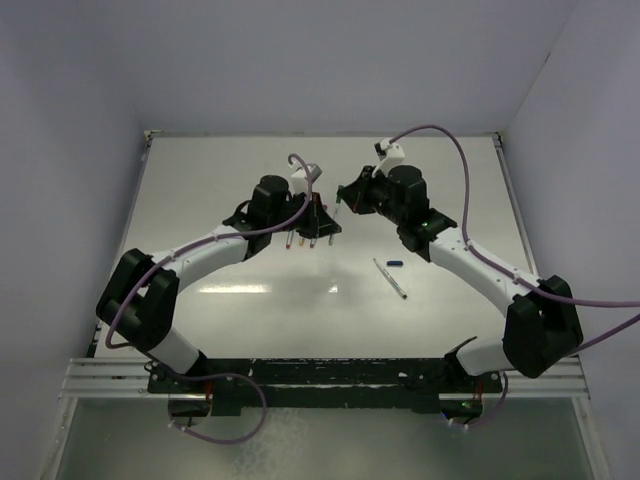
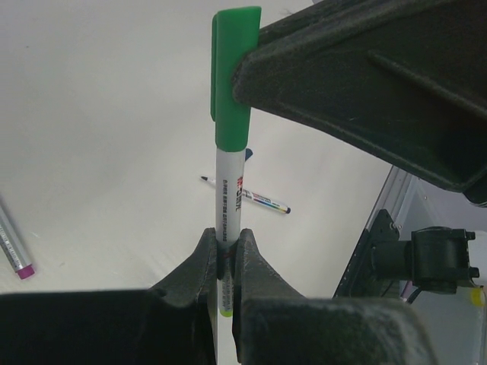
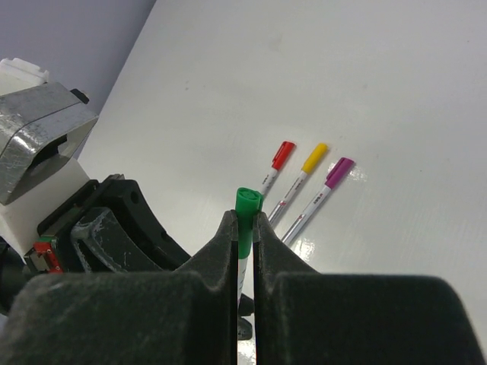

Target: Insert the pens into the pen caps

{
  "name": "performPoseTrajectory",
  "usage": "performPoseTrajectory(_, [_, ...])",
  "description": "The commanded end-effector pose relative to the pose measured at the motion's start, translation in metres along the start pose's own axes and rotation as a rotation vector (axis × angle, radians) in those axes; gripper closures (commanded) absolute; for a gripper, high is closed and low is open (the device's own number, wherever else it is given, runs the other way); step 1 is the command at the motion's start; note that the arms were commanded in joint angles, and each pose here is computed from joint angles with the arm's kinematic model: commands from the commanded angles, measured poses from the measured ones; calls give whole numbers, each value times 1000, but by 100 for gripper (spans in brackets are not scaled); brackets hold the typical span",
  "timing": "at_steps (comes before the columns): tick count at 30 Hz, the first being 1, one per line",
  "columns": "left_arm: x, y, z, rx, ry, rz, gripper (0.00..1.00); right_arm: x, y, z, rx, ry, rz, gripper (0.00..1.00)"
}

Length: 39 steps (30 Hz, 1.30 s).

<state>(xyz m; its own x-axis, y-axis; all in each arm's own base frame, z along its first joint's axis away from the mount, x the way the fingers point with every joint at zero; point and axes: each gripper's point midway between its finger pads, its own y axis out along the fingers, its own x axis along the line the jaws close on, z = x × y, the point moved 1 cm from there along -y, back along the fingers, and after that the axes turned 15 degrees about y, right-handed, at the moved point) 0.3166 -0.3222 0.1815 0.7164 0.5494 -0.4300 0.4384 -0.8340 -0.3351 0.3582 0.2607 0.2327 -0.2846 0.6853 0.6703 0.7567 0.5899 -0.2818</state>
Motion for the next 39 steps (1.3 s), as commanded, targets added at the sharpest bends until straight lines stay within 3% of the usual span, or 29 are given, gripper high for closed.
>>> performPoseTrajectory(1, [9, -10, -103, -299, 144, -60, 100, 2, -15, 64, 266, -3, 27, 100])
performPoseTrajectory(5, [25, -2, -54, -148, 98, -86, 100, 22, -13, 25, 120, -27, -5, 70])
performPoseTrajectory(9, [42, 2, 0, 6, 51, -116, 100, 37, -22, -24, -67, -46, 17, 59])
performPoseTrajectory(13, [59, 7, 45, 144, -10, -159, 100, 37, -42, -56, -183, -98, 81, 57])
performPoseTrajectory(18, [68, 27, 60, 233, -64, -158, 100, 15, -62, -69, -240, -150, 220, 57])
performPoseTrajectory(25, [73, 54, 71, 295, -123, -126, 99, -26, -65, -43, -163, -125, 397, 57])
performPoseTrajectory(39, [91, 73, 76, 328, -185, -190, 90, -46, -61, -17, -113, -88, 433, 57])
